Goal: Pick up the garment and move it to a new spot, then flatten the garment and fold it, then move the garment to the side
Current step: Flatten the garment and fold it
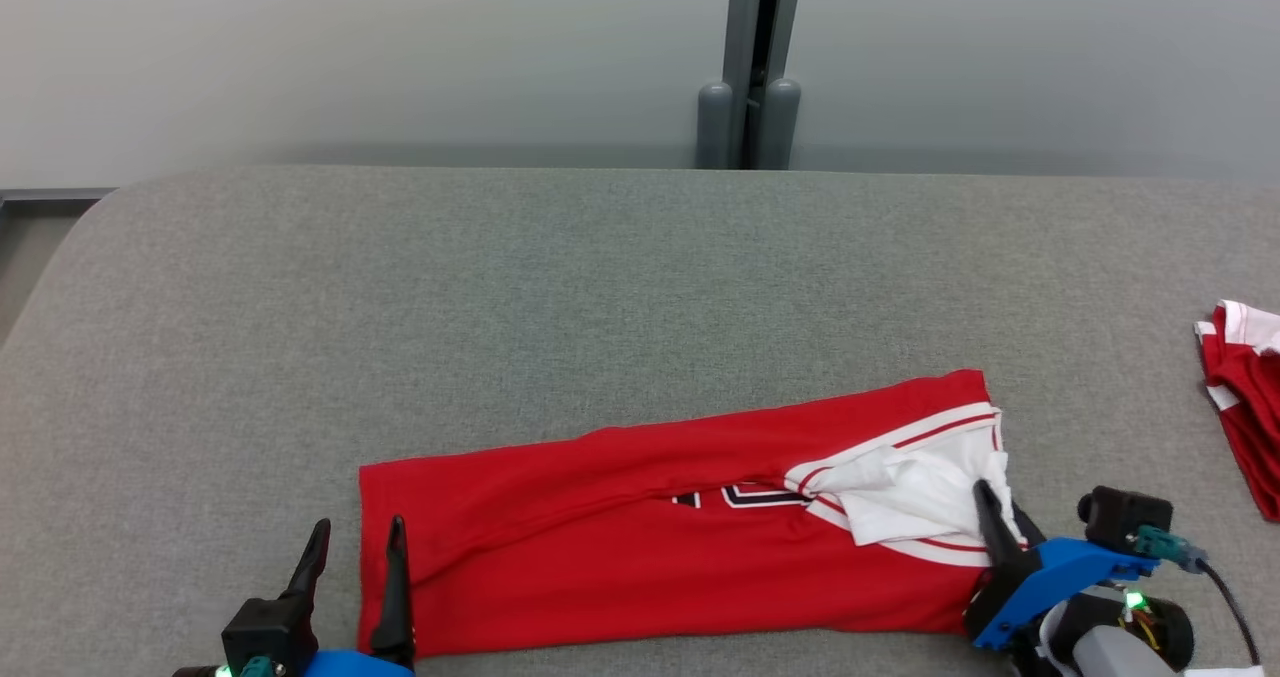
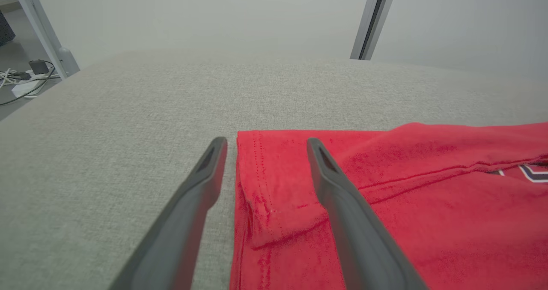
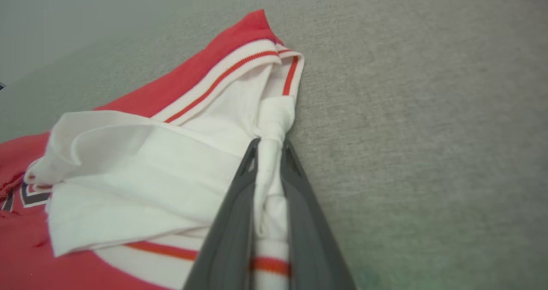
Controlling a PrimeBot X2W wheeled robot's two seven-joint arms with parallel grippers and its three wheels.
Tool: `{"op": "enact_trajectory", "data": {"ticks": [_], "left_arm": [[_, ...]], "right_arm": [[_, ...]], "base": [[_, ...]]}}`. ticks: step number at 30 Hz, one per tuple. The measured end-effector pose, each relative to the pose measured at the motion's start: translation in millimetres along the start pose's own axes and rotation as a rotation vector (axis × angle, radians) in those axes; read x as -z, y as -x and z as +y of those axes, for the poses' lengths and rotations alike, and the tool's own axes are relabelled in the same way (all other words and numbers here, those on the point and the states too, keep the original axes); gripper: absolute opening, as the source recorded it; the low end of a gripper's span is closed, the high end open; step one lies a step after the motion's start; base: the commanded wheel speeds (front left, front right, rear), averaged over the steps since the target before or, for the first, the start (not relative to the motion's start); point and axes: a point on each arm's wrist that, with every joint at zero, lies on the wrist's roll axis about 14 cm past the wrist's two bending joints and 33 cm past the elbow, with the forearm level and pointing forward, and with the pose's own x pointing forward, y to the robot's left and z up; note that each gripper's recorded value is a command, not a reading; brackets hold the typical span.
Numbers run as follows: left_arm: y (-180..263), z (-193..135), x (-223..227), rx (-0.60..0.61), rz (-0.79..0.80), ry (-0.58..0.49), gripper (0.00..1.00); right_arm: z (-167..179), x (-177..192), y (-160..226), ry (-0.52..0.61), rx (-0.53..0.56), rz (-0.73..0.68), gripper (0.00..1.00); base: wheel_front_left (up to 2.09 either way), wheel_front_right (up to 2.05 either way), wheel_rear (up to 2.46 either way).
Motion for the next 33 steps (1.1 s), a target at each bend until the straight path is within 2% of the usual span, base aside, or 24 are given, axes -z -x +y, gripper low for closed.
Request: {"op": "enact_trajectory", "data": {"ticks": [2, 3, 7, 11, 15, 16, 18, 21, 28, 33], "left_arm": [[-1.0, -3.3, -0.2, 0.009, -0.001, 0.005, 1.0], [-3.0, -12.0, -0.4, 0.036, -0.001, 0.009, 1.0], [-5.4, -23.5, -0.4, 0.07, 0.001, 0.014, 1.0], [-7.2, -33.3, 1.0, 0.096, 0.006, 0.016, 1.0], [-6.7, -36.9, 0.6, 0.107, 0.005, 0.013, 1.0], [-5.6, -36.9, -0.4, 0.108, 0.002, 0.012, 1.0], [-4.6, -35.6, -0.5, 0.104, 0.001, 0.012, 1.0], [-0.8, -29.7, -0.8, 0.085, -0.002, 0.014, 1.0], [12.3, -13.4, -0.1, 0.03, -0.009, 0.025, 1.0], [23.2, -0.6, 2.5, -0.015, -0.008, 0.03, 1.0]], "right_arm": [[-8.0, -6.5, 1.6, -0.003, 0.017, -0.02, 0.0], [-25.6, -16.8, 7.3, 0.004, 0.05, -0.053, 0.0], [-43.2, -29.8, 15.9, 0.01, 0.087, -0.101, 0.0], [-43.2, -48.5, 20.3, 0.024, 0.08, -0.171, 0.0], [-4.8, -70.2, 16.8, -0.003, -0.019, -0.257, 0.0], [14.4, -75.4, 17.4, -0.009, -0.074, -0.281, 0.0], [24.6, -76.8, 17.8, -0.012, -0.105, -0.288, 0.0], [64.6, -78.7, 19.1, -0.022, -0.219, -0.299, 0.0], [148.1, -58.2, 28.3, -0.058, -0.459, -0.234, 0.0], [194.0, -36.2, 33.9, -0.06, -0.587, -0.153, 0.0]], "base": [[0.0, 0.0, 0.0], [0.0, 0.0, 0.0], [0.0, 0.0, 0.0], [0.0, 0.0, 0.0], [0.0, 0.0, 0.0], [0.0, 0.0, 0.0], [0.0, 0.0, 0.0], [0.0, 0.0, 0.0], [0.0, 0.0, 0.0], [0.0, 0.0, 0.0]]}}
